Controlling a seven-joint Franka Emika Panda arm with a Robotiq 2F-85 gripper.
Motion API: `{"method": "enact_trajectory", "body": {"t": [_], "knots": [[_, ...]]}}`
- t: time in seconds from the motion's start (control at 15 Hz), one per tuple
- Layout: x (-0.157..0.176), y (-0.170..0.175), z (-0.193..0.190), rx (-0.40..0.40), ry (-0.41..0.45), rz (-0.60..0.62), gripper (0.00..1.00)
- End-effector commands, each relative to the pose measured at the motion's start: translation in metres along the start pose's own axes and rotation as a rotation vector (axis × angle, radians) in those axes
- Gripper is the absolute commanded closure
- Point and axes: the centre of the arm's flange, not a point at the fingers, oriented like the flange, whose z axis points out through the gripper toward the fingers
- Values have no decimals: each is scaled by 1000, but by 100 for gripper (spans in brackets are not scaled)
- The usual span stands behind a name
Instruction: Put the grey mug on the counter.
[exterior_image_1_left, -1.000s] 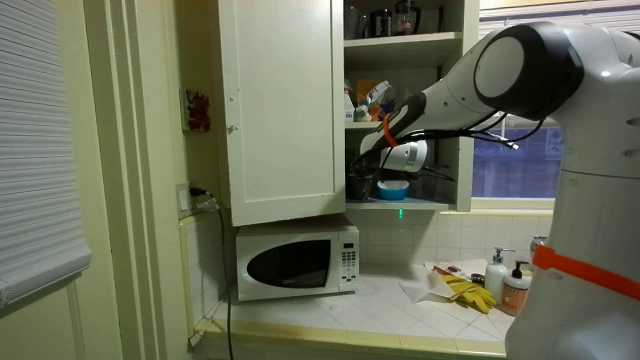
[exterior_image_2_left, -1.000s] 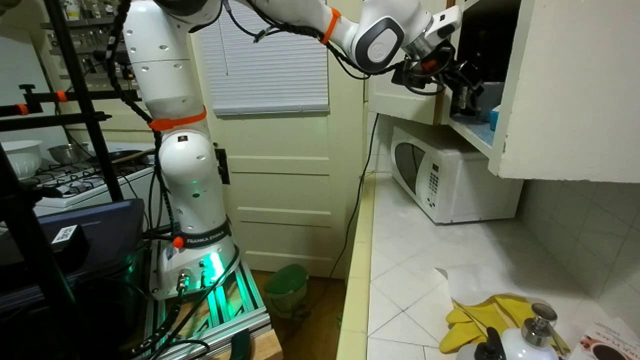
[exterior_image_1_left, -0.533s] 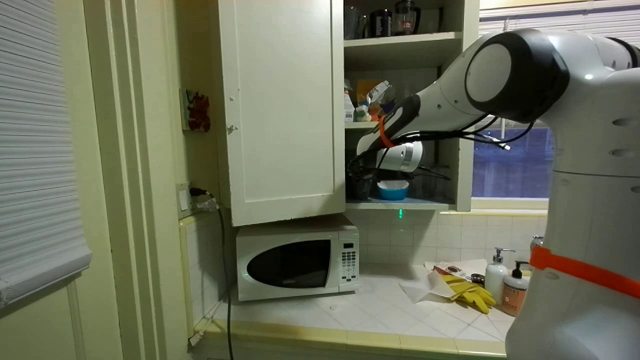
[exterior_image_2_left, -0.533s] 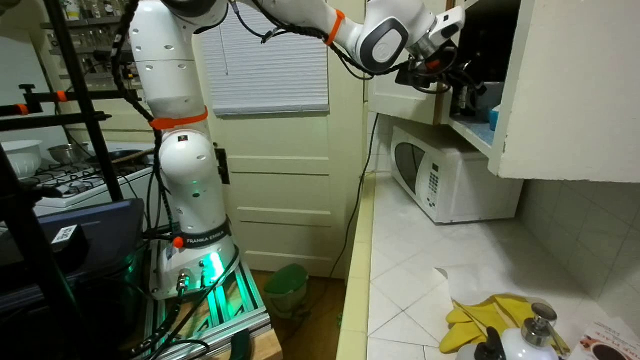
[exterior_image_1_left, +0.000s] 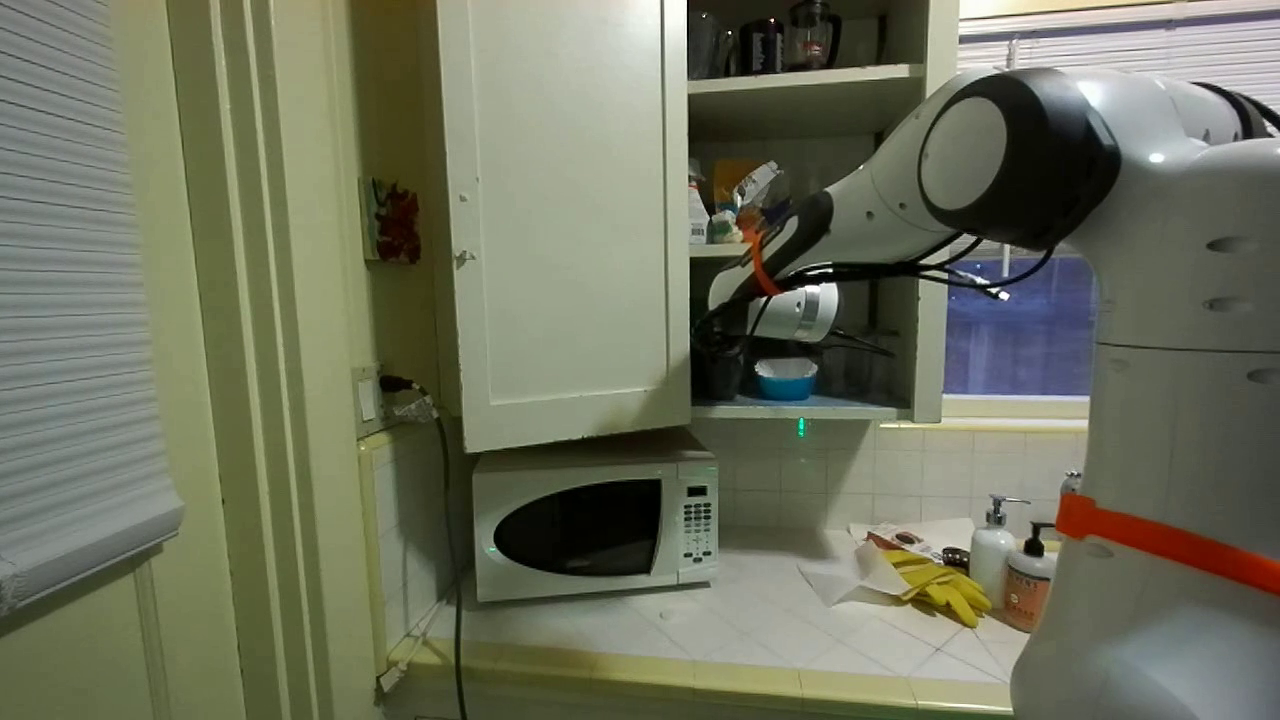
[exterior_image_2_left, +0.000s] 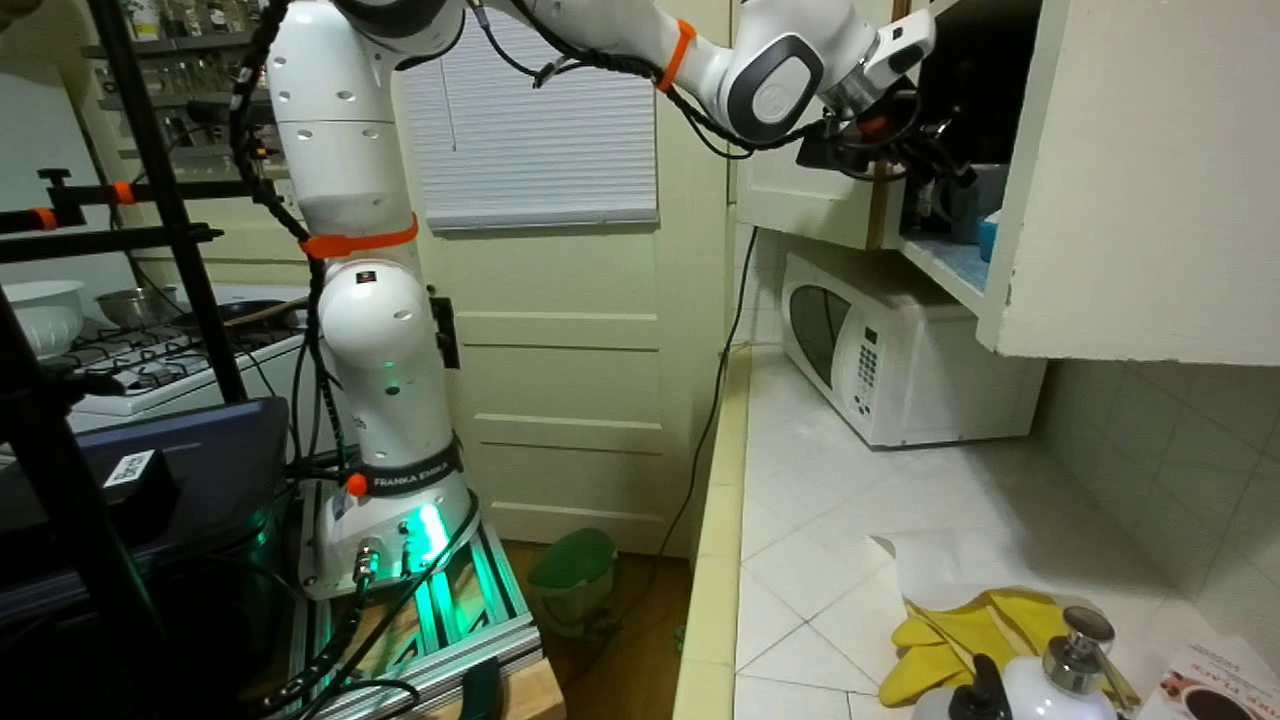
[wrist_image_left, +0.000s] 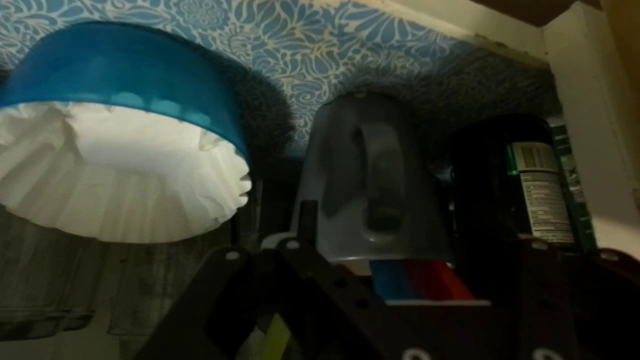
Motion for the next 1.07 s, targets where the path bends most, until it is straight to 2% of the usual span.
{"method": "enact_trajectory", "body": {"t": [0.0,0.07,0.27,0.33,0.47,0.53,0.67,0.8,1.0], "knots": [[3,0,7,6,7,-7,40],[4,0,8,5,8,-8,42],[5,-1,8,5,8,-9,59],[5,-1,8,4,8,-10,60],[5,0,7,2,9,-10,83],[5,0,7,1,9,-10,86],[5,0,7,-3,5,-11,100],[5,0,6,-11,-3,-14,95],[7,1,3,-23,-6,-23,95]]}}
